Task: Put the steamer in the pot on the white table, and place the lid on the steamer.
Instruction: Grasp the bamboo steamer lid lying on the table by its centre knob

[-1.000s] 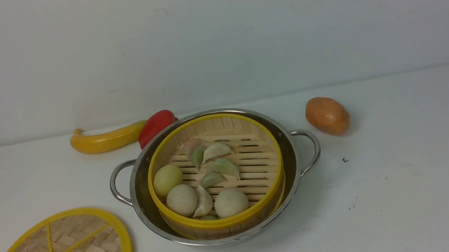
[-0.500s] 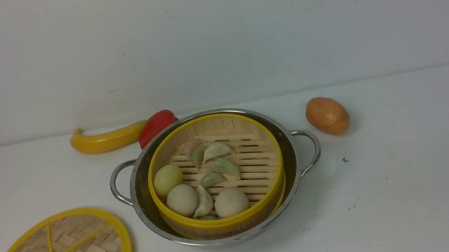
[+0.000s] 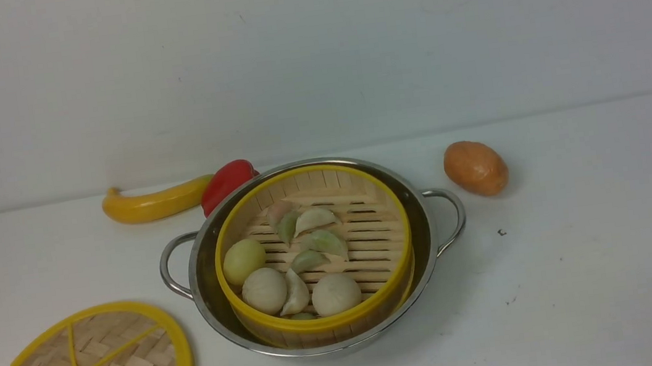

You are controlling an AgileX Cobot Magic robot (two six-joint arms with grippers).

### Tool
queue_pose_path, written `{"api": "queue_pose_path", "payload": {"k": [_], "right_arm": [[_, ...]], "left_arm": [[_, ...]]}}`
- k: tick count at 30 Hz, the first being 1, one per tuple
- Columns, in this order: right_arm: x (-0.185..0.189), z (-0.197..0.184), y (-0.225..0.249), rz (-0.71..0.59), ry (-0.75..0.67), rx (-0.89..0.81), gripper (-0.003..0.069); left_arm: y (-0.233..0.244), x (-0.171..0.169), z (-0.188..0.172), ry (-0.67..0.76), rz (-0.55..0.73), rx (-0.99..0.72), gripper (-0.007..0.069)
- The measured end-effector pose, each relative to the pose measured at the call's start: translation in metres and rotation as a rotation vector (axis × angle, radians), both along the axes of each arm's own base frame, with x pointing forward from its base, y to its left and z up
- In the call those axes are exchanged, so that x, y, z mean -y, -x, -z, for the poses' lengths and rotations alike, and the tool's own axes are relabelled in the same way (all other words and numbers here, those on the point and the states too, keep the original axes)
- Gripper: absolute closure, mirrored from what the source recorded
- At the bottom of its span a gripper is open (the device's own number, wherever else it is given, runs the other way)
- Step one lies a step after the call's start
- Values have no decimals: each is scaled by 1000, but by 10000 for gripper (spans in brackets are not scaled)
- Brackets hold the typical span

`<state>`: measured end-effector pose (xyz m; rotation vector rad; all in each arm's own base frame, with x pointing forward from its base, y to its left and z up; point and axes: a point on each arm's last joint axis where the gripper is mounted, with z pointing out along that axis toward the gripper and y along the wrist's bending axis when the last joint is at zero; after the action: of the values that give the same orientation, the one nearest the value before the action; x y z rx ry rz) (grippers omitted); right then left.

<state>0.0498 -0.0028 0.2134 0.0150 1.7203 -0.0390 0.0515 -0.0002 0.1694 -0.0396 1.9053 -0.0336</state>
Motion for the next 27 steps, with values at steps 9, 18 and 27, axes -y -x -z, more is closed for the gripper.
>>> {"api": "queue_pose_path", "payload": {"k": [9, 18, 27], "right_arm": [[1, 17, 0, 6, 3, -99, 644], [1, 32, -2, 7, 25, -134, 635], [1, 36, -4, 5, 47, -107, 631]], "left_arm": [[0, 0, 0, 0, 0, 0, 314], [0, 0, 0, 0, 0, 0, 314], [0, 0, 0, 0, 0, 0, 314]]}}
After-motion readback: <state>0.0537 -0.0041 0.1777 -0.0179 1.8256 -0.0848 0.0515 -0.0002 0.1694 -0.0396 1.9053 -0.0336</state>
